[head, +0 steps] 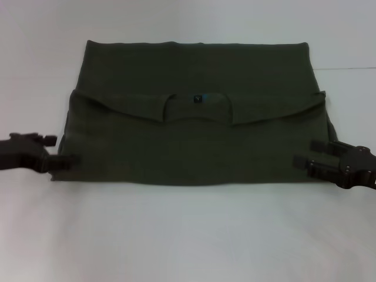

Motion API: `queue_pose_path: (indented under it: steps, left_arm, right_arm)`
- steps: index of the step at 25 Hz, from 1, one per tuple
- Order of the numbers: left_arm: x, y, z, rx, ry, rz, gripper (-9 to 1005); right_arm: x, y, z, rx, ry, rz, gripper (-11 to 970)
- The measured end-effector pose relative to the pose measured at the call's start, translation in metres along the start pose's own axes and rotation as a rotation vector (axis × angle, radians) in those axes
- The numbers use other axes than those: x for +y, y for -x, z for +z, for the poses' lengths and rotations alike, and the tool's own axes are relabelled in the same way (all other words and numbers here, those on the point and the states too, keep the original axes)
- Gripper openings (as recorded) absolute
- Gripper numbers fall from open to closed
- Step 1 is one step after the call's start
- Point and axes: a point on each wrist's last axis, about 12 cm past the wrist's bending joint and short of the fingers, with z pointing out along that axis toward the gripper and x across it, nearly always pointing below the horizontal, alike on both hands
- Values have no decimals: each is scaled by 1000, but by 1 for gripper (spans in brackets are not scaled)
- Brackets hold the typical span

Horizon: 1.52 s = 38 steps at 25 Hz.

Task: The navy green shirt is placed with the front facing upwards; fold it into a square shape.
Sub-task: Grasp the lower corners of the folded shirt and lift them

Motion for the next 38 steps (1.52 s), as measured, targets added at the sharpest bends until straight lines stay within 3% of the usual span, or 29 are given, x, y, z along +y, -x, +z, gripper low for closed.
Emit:
queue_pose_path:
  steps: [12, 28, 38]
  left_arm:
    - [5, -10, -1, 93, 33, 20, 811]
    - [-2, -9, 18, 140, 25, 54, 803]
    - [-3, -8, 18, 131, 23, 59, 460]
  right_arm:
    - [1, 1, 6, -6, 14, 19, 839]
    - [1, -2, 3, -8, 4, 40, 842]
    - [1, -6, -2, -7, -12, 50, 844]
